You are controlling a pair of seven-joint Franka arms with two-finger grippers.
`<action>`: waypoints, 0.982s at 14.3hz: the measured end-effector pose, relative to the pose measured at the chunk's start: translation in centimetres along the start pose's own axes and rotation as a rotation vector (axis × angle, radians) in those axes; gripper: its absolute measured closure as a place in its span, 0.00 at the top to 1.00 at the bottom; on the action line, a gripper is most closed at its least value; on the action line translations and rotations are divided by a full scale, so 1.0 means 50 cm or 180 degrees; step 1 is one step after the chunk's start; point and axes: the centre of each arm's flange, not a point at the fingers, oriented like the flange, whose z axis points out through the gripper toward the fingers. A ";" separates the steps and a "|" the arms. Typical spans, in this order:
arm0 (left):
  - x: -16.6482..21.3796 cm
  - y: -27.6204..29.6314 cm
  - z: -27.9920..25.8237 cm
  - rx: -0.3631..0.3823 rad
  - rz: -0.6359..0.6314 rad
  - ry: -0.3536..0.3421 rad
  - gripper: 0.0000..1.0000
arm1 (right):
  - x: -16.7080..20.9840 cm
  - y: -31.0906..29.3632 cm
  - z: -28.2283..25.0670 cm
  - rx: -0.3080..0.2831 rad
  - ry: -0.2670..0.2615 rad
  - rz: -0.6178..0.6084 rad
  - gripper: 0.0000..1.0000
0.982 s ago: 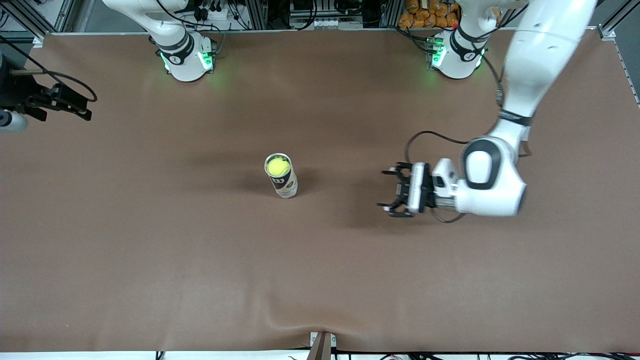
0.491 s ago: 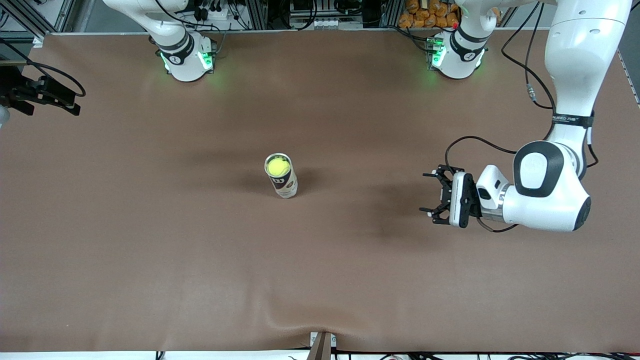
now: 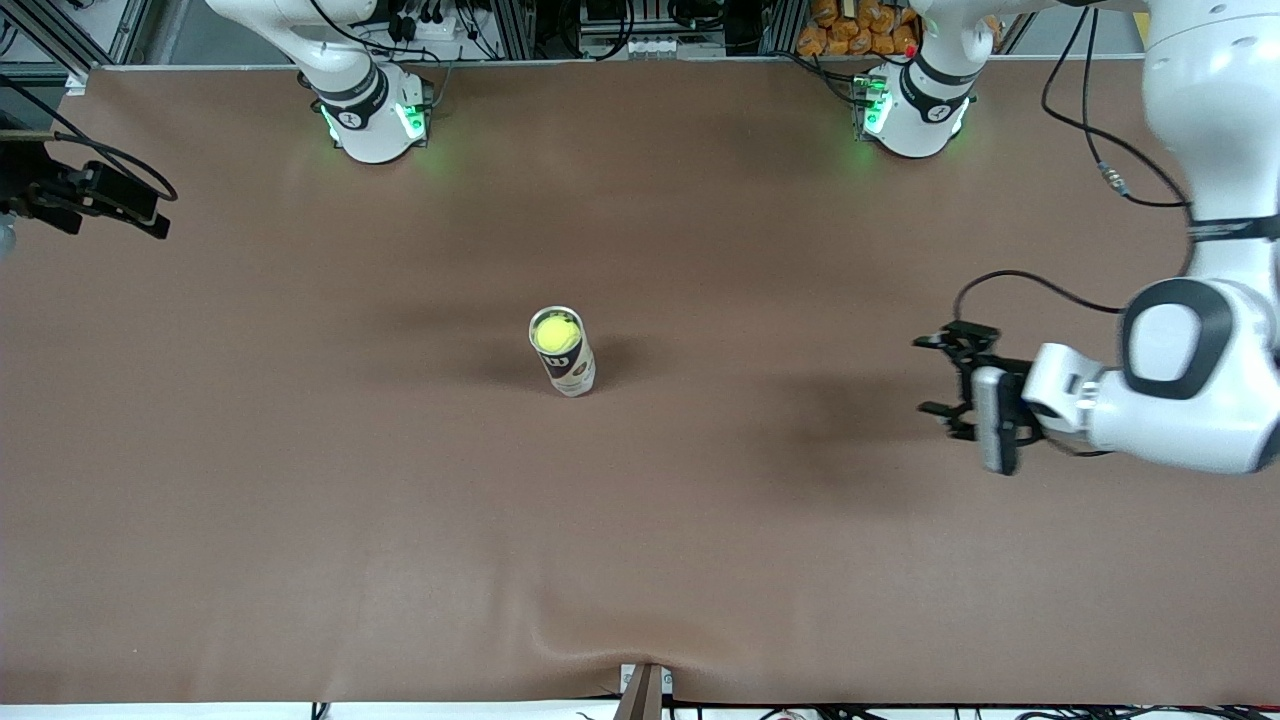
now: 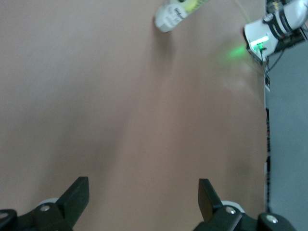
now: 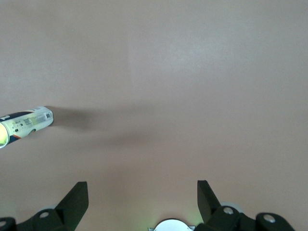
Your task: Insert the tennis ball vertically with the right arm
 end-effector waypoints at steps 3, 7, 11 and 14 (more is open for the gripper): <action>-0.041 0.049 -0.102 0.0307 -0.0450 -0.0171 1.00 | 0.010 -0.001 0.010 0.0002 -0.0007 -0.0001 1.00; -0.023 0.148 -0.172 0.0993 -0.0852 -0.0758 1.00 | 0.019 0.005 0.016 -0.0008 0.0012 -0.0086 1.00; 0.039 0.340 -0.256 0.1714 -0.1501 -0.0701 1.00 | 0.024 0.020 0.017 -0.0101 0.0028 -0.0270 1.00; -0.002 0.431 -0.326 0.1975 -0.2385 -0.0409 1.00 | 0.028 0.033 0.020 -0.0101 0.0036 -0.0233 1.00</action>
